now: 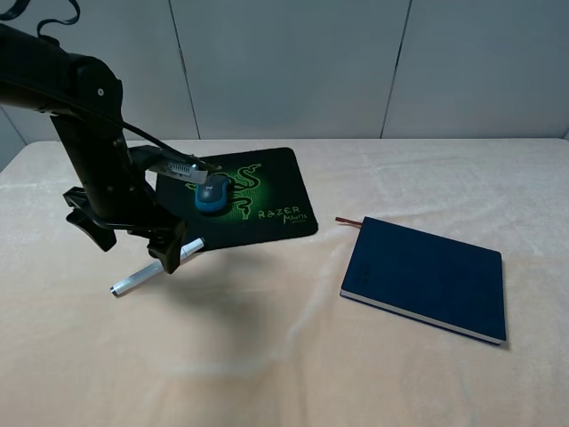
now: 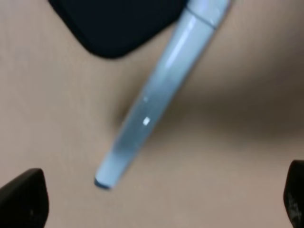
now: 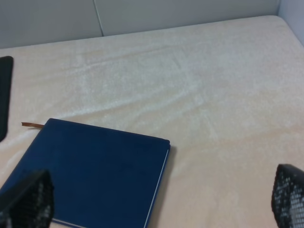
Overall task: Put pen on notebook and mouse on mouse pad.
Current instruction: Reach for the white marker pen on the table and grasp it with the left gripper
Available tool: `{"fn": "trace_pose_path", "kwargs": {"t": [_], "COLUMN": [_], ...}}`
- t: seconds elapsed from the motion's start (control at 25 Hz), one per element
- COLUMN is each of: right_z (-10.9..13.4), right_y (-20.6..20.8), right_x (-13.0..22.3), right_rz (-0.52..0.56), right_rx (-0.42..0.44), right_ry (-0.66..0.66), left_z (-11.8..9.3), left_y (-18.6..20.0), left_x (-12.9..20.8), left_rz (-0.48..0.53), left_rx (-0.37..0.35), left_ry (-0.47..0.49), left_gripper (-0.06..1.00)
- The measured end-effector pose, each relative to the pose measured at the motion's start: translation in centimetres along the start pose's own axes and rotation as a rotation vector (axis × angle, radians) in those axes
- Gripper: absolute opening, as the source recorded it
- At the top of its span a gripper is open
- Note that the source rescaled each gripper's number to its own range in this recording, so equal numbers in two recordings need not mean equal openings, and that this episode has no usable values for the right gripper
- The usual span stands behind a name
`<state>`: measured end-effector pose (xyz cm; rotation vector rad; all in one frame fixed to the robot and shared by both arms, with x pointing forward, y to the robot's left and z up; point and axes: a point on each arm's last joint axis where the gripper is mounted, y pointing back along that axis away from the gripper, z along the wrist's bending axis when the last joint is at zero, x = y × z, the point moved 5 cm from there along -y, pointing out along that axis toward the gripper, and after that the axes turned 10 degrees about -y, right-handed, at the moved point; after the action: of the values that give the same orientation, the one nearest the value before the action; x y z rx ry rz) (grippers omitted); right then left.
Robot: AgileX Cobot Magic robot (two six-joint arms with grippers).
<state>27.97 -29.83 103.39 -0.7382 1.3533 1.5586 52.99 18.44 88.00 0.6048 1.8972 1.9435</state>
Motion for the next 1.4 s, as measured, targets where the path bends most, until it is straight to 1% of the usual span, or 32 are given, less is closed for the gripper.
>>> {"fn": "trace_pose_path", "kwargs": {"t": [0.28, 0.64, 0.88, 1.0, 1.08, 1.16, 1.4], "right_z": [0.0, 0.0, 0.0, 0.0, 0.0, 0.0, 0.0], "right_y": [0.0, 0.0, 0.0, 0.0, 0.0, 0.0, 0.0], "right_x": [0.0, 0.0, 0.0, 0.0, 0.0, 0.0, 0.0], "right_rz": [0.0, 0.0, 0.0, 0.0, 0.0, 0.0, 0.0], "right_rx": [0.0, 0.0, -0.001, -0.001, -0.001, -0.001, -0.001], "right_ry": [0.0, 0.0, 0.0, 0.0, 0.0, 0.0, 0.0], "left_z": [0.1, 0.3, 0.4, 0.4, 0.4, 0.4, 0.4], "left_y": [-2.5, -2.9, -3.9, -4.0, -4.0, -4.0, -4.0], "left_x": [-0.6, -1.7, -1.7, -1.8, -1.9, -1.9, -2.1], "left_rz": [0.038, -0.027, 0.0, -0.007, -0.011, -0.015, -0.031], "left_rx": [0.001, -0.01, -0.01, -0.011, -0.012, -0.013, -0.015], "left_ry": [-0.007, 0.004, 0.031, 0.033, 0.033, 0.033, 0.032], "left_gripper": [0.98, 0.98, 0.98, 0.97, 0.94, 0.89, 0.62]}}
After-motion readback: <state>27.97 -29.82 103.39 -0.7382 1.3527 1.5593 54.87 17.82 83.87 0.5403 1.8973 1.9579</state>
